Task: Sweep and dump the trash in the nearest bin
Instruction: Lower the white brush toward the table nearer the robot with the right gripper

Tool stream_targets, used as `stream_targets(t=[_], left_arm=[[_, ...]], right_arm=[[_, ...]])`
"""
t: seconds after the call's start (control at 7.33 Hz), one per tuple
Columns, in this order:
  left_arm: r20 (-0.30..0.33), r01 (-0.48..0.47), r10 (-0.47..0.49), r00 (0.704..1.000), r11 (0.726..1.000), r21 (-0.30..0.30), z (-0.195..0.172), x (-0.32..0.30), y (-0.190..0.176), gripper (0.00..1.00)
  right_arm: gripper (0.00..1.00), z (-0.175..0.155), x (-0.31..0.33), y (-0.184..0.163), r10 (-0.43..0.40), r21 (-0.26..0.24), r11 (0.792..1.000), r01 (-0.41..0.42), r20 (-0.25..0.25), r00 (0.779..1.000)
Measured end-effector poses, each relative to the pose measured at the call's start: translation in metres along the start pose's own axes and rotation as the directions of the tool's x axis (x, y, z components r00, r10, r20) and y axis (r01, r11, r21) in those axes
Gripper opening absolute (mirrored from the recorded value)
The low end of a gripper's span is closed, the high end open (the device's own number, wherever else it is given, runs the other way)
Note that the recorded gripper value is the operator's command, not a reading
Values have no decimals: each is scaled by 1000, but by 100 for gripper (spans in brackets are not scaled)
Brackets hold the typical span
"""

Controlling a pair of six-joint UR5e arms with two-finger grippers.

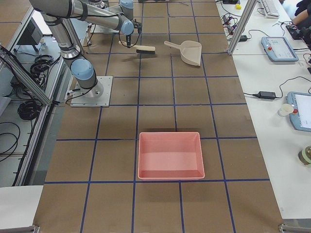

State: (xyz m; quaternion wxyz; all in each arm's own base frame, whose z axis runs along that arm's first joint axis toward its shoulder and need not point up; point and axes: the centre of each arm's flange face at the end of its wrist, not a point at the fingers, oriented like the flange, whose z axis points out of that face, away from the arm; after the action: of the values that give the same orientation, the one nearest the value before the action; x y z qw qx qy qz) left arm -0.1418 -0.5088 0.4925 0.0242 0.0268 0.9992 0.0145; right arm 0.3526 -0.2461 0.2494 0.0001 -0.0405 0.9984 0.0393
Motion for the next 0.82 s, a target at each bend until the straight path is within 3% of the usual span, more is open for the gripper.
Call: stream_targets(t=[0.41, 0.55, 0.82], left_arm=[[4, -2, 2, 1000, 1000, 8, -8, 1, 4, 100], [5, -2, 2, 1000, 1000, 6, -11, 2, 6, 100], [4, -4, 4, 1000, 1000, -10, -7, 3, 4, 100]], right_arm=[[19, 10, 1, 1, 1, -17, 1000, -1, -16, 1000], [27, 11, 1, 1, 2, -19, 1000, -2, -17, 1000], [55, 11, 1, 2, 7, -23, 1000, -7, -13, 1000]])
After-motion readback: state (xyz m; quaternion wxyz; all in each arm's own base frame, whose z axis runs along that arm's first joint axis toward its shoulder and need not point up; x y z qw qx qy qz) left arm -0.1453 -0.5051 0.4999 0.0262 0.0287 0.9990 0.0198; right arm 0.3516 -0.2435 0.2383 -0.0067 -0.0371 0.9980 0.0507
